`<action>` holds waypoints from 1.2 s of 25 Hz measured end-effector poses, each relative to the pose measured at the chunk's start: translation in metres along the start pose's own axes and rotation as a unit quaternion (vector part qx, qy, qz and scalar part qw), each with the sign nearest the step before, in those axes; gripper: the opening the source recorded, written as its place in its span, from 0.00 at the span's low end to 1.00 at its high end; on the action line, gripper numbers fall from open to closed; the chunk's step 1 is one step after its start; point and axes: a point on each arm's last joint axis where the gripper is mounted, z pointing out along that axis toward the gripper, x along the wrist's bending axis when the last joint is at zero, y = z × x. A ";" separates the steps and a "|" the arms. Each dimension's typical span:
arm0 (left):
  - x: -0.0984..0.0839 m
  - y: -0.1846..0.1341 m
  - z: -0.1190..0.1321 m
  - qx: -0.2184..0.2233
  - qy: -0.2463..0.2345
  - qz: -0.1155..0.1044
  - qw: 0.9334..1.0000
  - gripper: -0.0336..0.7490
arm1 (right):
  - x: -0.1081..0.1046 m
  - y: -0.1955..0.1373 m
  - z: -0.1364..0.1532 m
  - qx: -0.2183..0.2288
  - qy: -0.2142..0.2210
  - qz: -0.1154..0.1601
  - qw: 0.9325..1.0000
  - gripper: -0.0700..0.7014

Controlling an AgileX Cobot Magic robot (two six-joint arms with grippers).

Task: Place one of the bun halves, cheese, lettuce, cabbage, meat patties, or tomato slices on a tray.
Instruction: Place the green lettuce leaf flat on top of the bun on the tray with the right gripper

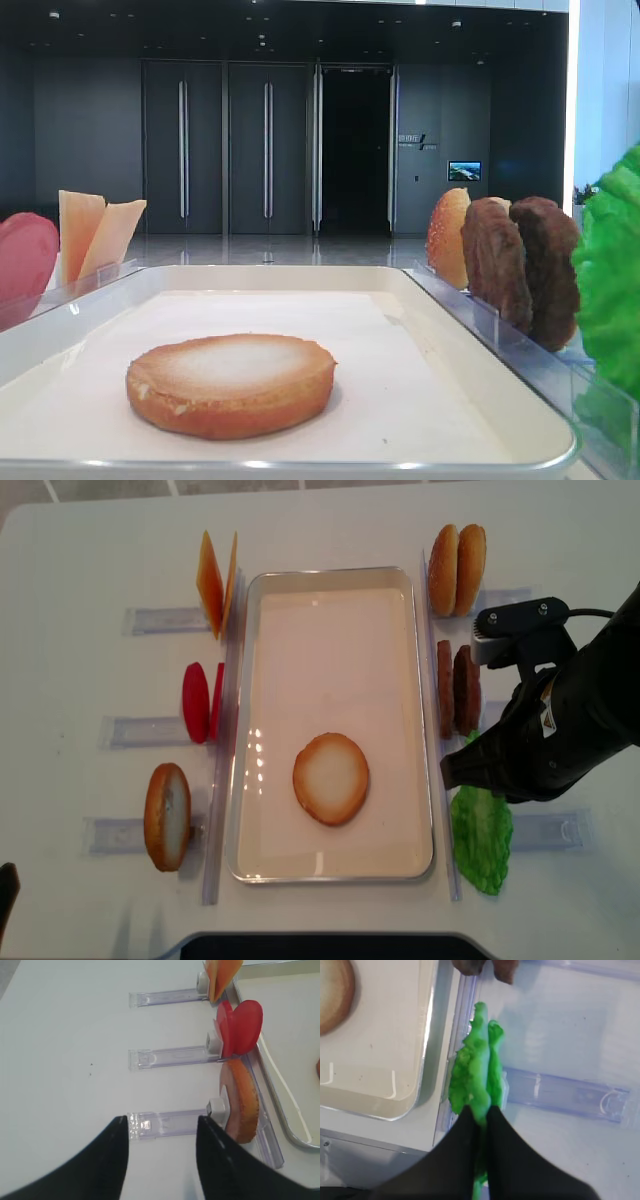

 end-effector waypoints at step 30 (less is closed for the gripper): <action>0.000 0.000 0.000 0.000 0.000 0.000 1.000 0.48 | -0.005 -0.019 -0.081 -0.061 0.049 0.002 0.997 0.15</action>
